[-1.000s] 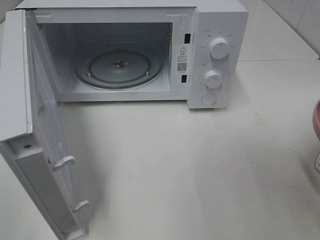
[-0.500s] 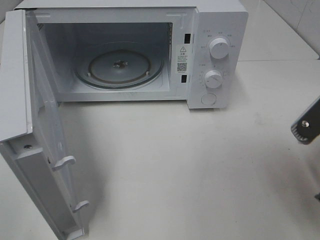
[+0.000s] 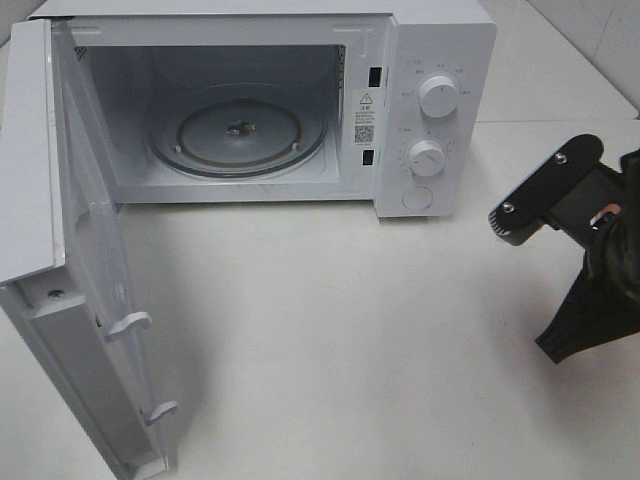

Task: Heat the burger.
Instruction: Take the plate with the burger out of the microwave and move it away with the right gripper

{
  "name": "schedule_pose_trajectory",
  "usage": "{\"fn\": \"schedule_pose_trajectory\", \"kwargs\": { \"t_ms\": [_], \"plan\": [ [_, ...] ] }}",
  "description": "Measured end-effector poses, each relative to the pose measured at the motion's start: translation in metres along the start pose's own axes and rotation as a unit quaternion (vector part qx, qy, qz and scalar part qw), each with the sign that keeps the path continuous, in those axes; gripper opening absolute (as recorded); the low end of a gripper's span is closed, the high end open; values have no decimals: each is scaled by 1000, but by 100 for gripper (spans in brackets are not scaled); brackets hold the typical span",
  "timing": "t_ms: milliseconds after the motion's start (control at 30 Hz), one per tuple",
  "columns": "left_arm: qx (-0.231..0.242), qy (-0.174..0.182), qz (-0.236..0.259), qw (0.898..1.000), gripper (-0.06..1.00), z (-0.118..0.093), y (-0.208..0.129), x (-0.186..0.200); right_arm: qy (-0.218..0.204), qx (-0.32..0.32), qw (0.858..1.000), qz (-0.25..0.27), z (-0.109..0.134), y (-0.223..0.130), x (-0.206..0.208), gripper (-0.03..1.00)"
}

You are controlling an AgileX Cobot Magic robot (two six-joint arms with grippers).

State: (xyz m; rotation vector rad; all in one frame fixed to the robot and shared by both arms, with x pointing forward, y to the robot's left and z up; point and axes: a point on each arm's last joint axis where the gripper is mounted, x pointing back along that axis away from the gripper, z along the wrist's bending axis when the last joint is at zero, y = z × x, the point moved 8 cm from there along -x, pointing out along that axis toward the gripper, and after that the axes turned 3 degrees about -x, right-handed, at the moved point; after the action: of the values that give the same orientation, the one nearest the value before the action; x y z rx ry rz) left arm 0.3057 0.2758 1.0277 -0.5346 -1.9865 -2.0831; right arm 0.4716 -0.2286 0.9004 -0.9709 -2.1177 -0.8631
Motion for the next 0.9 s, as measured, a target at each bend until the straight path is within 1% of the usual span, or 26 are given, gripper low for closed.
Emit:
{"fn": "schedule_pose_trajectory", "kwargs": {
  "t_ms": [233, 267, 300, 333, 367, 400, 500, 767, 833, 867, 900],
  "plan": [
    [0, 0, 0, 1000, 98, 0, 0, 0, -13, -2, 1000, 20, 12, 7, -16, 9],
    [0, 0, 0, 1000, 98, 0, 0, 0, -14, -17, 999, 29, 15, 8, -23, 9],
    [0, 0, 0, 1000, 98, 0, 0, 0, -14, -17, 999, 29, 15, 8, -23, 9],
    [0, 0, 0, 1000, 98, 0, 0, 0, -18, -37, 998, 42, 15, 6, -32, 9],
    [0, 0, 0, 1000, 98, 0, 0, 0, -18, -37, 998, 42, 15, 6, -32, 9],
    [0, 0, 0, 1000, 98, 0, 0, 0, -21, -56, 997, 56, 13, 3, -40, 9],
    [0, 0, 0, 1000, 98, 0, 0, 0, -23, -78, 994, 70, 12, -1, -49, 9],
    [0, 0, 0, 1000, 98, 0, 0, 0, -31, -101, 992, 66, 15, 1, -60, 9],
    [0, 0, 0, 1000, 98, 0, 0, 0, -26, -130, 990, 58, 18, 4, -62, 9],
    [0, 0, 0, 1000, 98, 0, 0, 0, -26, -130, 990, 58, 18, 4, -62, 9],
    [0, 0, 0, 1000, 98, 0, 0, 0, -22, -149, 987, 50, 19, 7, -62, 9]
  ]
}}
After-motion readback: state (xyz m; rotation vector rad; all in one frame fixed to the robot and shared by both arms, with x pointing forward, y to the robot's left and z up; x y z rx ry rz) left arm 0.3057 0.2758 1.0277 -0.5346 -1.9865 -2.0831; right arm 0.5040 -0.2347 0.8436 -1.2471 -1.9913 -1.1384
